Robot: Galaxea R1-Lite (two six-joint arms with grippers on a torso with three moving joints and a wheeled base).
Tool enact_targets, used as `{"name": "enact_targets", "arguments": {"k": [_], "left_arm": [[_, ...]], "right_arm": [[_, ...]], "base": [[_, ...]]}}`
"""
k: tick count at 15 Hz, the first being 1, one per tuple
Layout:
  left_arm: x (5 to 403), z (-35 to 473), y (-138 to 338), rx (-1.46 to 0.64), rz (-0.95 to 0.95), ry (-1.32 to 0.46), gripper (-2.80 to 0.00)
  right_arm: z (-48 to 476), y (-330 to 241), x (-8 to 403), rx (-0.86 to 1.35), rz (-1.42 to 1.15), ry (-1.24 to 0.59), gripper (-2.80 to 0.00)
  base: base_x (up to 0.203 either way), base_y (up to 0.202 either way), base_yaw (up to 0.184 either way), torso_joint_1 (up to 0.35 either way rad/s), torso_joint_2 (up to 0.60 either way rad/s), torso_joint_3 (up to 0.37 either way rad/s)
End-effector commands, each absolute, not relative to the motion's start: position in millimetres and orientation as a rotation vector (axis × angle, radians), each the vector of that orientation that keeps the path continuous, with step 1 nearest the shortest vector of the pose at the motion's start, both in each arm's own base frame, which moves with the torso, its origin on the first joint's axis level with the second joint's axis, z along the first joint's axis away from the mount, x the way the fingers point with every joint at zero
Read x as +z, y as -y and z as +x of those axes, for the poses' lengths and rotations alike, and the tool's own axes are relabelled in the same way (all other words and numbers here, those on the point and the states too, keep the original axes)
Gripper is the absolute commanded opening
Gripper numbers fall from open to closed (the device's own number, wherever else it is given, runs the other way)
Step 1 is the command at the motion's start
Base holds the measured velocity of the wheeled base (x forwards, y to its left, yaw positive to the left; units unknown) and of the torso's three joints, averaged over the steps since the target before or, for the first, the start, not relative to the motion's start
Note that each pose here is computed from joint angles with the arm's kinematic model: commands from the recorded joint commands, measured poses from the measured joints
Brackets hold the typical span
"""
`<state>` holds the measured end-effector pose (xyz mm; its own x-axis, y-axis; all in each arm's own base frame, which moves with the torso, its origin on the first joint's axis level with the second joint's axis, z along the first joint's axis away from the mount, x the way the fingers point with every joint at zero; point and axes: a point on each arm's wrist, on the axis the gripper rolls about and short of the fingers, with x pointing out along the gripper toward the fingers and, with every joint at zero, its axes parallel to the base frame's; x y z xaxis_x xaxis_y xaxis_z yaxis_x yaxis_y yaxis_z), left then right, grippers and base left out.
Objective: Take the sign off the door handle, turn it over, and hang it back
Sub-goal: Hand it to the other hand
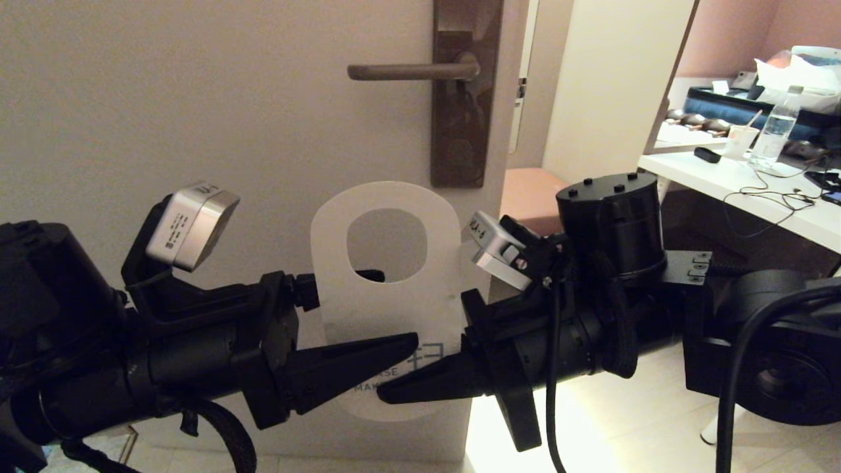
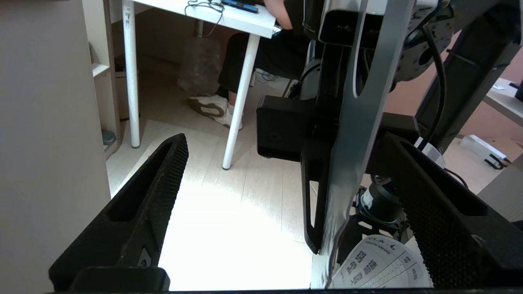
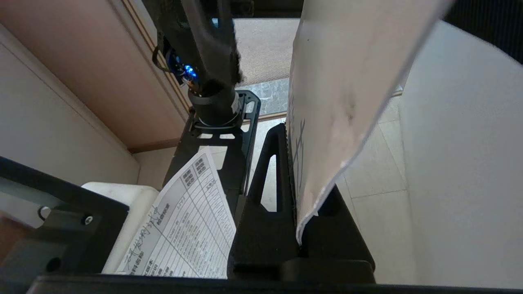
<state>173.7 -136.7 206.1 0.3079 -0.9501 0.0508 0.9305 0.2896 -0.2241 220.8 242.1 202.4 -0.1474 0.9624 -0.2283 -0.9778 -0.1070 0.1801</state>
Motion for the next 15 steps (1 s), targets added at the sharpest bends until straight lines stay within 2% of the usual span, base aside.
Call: {"name": "enact_targets", "arguments": {"k": [1,15], "left_arm": [[204.1,171.4,140.4,-1.279,-0.227,-0.107,0.0],[200.2,165.1,142.0,-1.301,-0.225,-0.121,0.0]], "right_arm": [[222.2,-243.8,201.7,1.693,-0.06,-0.326,-2.8],[217.7,-257.7,201.3,1.731,-0.067,-0.324,-2.8]], "base": [[0.0,0.0,0.0,0.0,0.0,0.0],[0.0,0.0,0.0,0.0,0.0,0.0]]}}
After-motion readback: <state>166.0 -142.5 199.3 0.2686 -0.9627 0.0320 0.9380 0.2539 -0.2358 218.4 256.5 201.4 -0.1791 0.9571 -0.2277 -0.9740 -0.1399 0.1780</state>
